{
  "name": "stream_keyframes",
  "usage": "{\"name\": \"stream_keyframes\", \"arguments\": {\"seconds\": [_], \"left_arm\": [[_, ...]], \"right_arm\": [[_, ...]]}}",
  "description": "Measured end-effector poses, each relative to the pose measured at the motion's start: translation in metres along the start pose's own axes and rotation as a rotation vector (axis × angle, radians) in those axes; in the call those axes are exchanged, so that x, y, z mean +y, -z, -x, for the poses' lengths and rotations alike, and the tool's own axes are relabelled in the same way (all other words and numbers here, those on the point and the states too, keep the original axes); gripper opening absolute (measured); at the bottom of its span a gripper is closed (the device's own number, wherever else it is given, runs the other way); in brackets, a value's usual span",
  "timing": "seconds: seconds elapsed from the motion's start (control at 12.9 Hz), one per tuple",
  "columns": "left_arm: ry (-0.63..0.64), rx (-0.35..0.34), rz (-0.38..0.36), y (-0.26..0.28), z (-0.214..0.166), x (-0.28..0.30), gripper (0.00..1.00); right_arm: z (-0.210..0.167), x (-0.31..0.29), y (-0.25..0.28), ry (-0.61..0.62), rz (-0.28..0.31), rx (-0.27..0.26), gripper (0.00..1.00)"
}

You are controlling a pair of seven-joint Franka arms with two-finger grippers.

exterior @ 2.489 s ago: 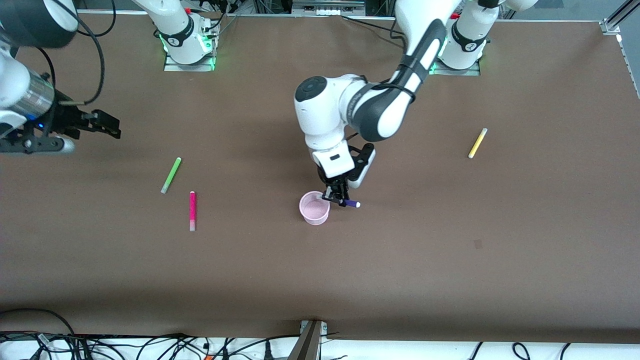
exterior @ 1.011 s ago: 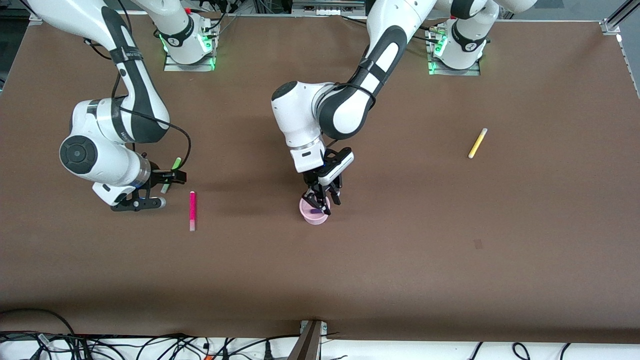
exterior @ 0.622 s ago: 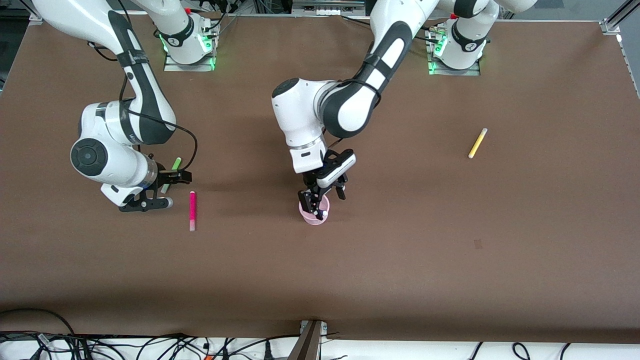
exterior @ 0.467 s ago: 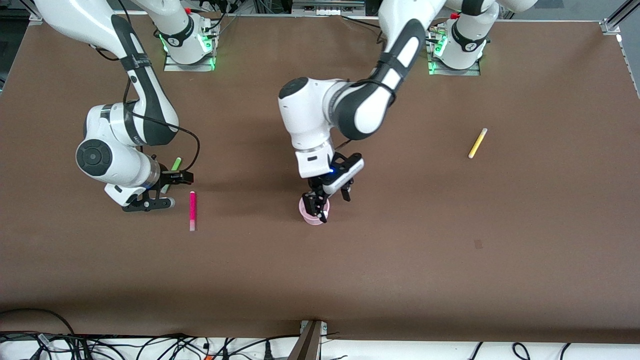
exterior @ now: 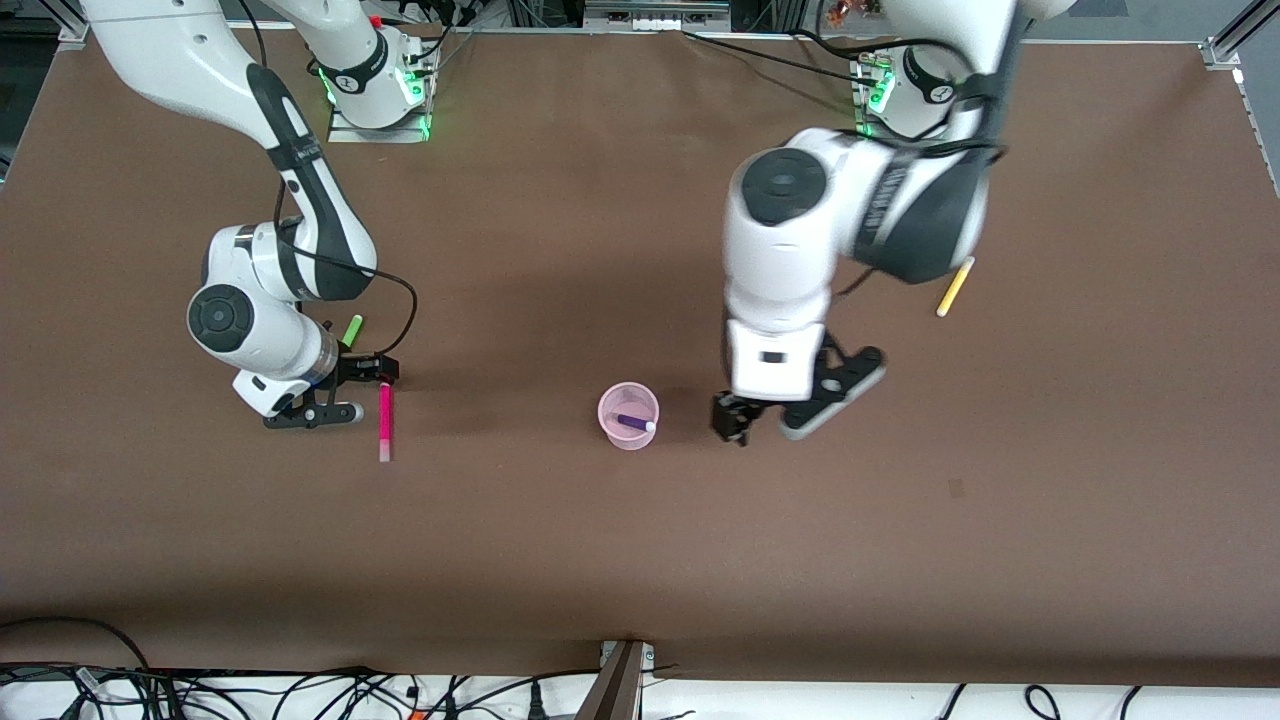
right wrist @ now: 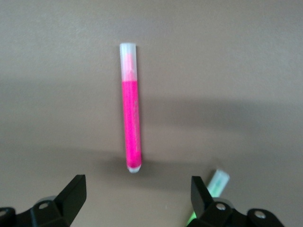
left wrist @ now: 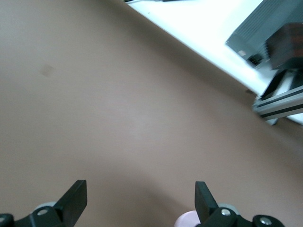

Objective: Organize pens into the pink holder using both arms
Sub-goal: 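Withdraw the left gripper while the right gripper grasps the pink marker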

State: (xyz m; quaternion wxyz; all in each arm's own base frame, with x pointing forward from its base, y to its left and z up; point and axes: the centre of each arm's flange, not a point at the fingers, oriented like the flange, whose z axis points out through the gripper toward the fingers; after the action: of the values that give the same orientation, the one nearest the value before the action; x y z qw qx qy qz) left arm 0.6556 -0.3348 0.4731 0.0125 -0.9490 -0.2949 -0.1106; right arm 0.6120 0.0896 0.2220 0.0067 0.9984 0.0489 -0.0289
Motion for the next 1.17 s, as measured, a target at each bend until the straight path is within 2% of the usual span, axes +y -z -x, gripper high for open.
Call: {"name": "stream_keyframes", "arguments": {"seconds": [0.23, 0.31, 0.54, 0.62, 0.7, 0.86, 0.93, 1.09, 1.17], "left_arm": [[-0.188, -0.132, -0.06, 0.014, -0.065, -0.071, 1.0], [-0.249, -0.172, -0.062, 0.016, -0.088, -0.096, 1.0], [-0.414, -0.272, -0.056, 0.013, -0.139, -0.162, 1.0], [-0.464, -0.293, -0.047, 0.011, -0.152, -0.181, 1.0], [-0.509, -0.31, -0.038, 0.008, -0.162, -0.199, 1.0], [-0.584, -0.343, -0.024, 0.0, -0.177, -0.235, 1.0], [-0.611, -0.356, -0.016, -0.003, -0.182, -0.25, 1.0], [-0.652, -0.364, 0.001, -0.002, -0.189, -0.274, 1.0], [-0.669, -0.357, 0.011, -0.001, -0.19, -0.282, 1.0]], "right_arm": [[-0.005, -0.001, -0.015, -0.026, -0.023, -0.001, 0.93], [-0.006, -0.001, -0.018, -0.034, -0.03, -0.004, 0.87], [-0.012, -0.002, -0.027, -0.041, -0.035, 0.01, 0.83], [-0.013, -0.002, -0.031, -0.041, -0.035, 0.011, 0.77], [-0.012, -0.002, -0.035, -0.04, -0.034, 0.008, 0.76], [-0.012, -0.002, -0.04, -0.04, -0.034, 0.001, 0.62], [-0.011, -0.003, -0.041, -0.039, -0.033, -0.001, 0.61], [-0.011, -0.003, -0.043, -0.039, -0.033, -0.003, 0.42], [-0.011, -0.003, -0.043, -0.039, -0.033, -0.003, 0.41]]}}
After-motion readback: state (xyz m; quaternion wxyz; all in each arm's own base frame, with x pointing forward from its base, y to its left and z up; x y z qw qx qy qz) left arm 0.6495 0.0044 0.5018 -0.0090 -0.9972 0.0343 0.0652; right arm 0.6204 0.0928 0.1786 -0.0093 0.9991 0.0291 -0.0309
